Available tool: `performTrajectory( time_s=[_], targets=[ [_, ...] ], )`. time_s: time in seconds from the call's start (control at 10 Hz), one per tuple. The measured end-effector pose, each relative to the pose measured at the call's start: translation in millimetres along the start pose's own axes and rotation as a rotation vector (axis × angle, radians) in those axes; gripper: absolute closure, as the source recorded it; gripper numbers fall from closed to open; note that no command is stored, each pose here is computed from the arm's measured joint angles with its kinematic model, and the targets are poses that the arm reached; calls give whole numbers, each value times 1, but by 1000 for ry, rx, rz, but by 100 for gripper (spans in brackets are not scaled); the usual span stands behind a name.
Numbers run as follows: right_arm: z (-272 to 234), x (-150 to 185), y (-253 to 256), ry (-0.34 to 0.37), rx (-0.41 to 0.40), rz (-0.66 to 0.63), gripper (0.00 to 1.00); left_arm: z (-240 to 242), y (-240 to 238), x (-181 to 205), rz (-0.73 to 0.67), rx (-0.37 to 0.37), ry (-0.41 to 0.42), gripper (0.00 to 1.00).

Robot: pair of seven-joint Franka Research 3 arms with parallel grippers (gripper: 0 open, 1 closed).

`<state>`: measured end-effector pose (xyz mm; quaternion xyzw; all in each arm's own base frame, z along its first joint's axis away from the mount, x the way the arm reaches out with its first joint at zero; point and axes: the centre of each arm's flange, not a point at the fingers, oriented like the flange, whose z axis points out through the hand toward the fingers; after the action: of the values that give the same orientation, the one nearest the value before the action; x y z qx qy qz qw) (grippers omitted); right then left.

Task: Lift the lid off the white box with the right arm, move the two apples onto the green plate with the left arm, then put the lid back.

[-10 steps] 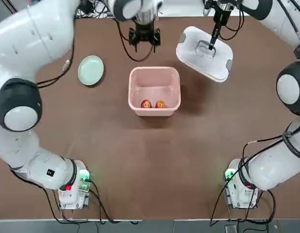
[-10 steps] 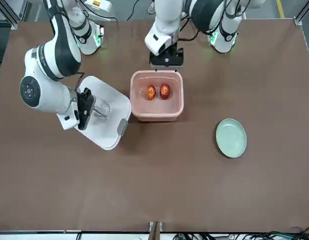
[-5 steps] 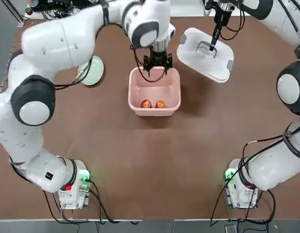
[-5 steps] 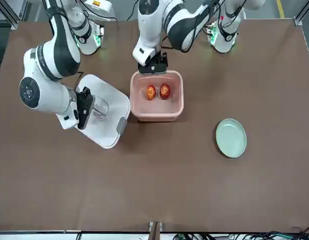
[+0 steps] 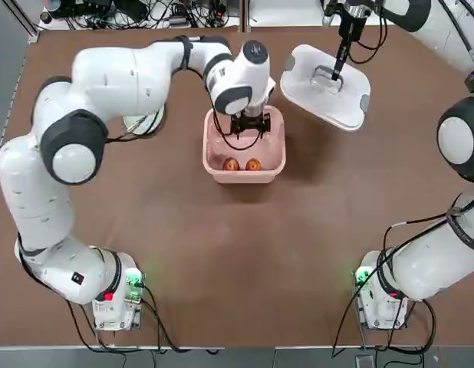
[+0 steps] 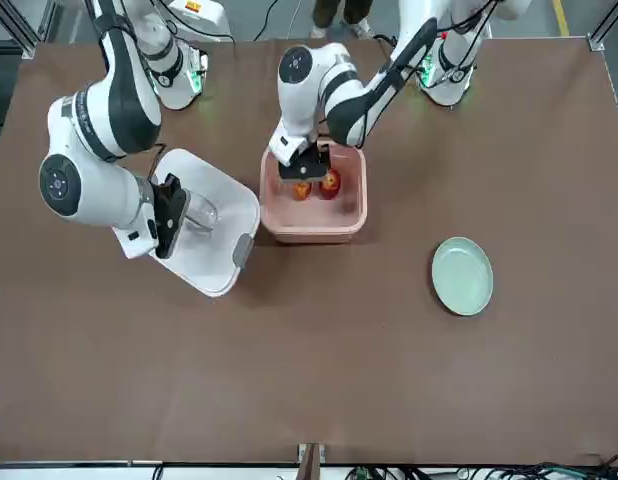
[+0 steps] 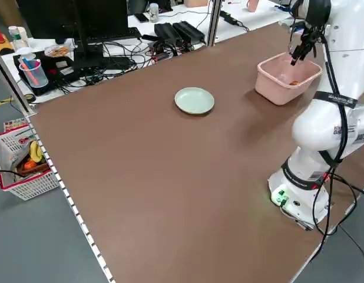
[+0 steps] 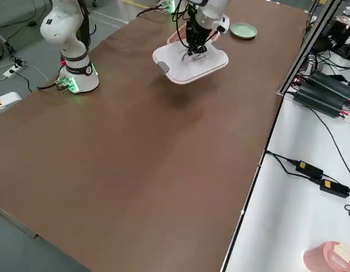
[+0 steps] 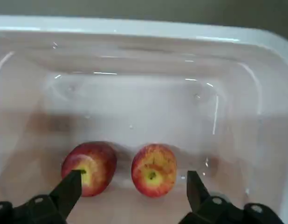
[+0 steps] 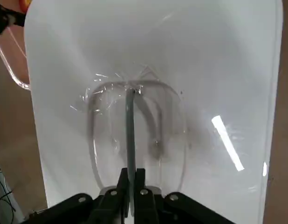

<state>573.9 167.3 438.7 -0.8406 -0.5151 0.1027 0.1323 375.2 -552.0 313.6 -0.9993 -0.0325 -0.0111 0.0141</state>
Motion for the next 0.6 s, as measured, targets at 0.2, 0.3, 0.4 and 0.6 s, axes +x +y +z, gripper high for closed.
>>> performTrajectory(
  time_s=[0.2,0.3,0.4,0.6],
  targets=[
    [0,0,0,-5,-7,-20,93,27,11,-13,-24,6,21,1],
    [-1,0,1,-8,-12,-37,93,33,14,-17,-21,3,17,1],
    [-1,-1,1,-14,-18,-51,93,38,17,-21,-16,-1,11,3],
    [-1,-1,2,-16,-23,-75,93,59,19,-27,-8,-25,-11,5]
  ],
)
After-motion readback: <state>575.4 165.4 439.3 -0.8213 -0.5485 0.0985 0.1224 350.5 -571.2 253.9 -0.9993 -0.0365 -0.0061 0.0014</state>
